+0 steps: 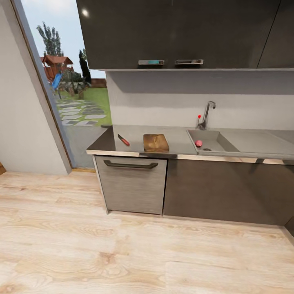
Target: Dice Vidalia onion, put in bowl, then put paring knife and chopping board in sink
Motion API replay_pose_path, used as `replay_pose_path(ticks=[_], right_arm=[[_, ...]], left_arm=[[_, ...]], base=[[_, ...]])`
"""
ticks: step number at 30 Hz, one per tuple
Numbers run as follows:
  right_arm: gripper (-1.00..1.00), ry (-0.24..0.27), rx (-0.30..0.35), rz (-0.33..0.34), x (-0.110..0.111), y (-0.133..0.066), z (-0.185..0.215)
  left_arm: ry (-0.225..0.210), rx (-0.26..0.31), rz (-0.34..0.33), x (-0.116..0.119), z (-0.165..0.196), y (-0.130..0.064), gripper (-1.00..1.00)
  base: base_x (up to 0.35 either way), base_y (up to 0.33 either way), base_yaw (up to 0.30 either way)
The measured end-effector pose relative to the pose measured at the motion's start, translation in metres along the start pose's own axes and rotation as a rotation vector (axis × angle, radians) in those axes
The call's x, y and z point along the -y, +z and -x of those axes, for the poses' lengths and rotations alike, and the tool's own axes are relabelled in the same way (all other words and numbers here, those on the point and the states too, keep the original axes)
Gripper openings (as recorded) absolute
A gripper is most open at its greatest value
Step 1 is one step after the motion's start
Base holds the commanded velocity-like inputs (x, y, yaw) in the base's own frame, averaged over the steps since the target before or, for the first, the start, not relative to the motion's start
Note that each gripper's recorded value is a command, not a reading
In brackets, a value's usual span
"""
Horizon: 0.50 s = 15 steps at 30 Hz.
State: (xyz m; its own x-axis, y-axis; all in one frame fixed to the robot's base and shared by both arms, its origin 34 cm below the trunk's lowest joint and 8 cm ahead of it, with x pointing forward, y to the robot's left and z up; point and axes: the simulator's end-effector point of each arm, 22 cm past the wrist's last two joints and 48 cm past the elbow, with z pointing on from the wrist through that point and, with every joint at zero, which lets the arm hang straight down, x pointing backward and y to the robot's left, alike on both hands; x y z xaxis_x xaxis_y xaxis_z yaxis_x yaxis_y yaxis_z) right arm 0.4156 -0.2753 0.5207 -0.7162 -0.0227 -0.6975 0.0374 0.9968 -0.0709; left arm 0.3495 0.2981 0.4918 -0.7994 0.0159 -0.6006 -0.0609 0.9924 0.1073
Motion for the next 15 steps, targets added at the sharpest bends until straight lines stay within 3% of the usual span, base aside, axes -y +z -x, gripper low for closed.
replay_pose_path(ticks=[15], right_arm=[[1.0,0.002,0.002,-0.004,0.0011,0.0001,0.0008]], left_arm=[[0.0,0.002,0.0,0.0,0.0007,0.0001,1.0]], base=[[0.001,0.0,-0.026]])
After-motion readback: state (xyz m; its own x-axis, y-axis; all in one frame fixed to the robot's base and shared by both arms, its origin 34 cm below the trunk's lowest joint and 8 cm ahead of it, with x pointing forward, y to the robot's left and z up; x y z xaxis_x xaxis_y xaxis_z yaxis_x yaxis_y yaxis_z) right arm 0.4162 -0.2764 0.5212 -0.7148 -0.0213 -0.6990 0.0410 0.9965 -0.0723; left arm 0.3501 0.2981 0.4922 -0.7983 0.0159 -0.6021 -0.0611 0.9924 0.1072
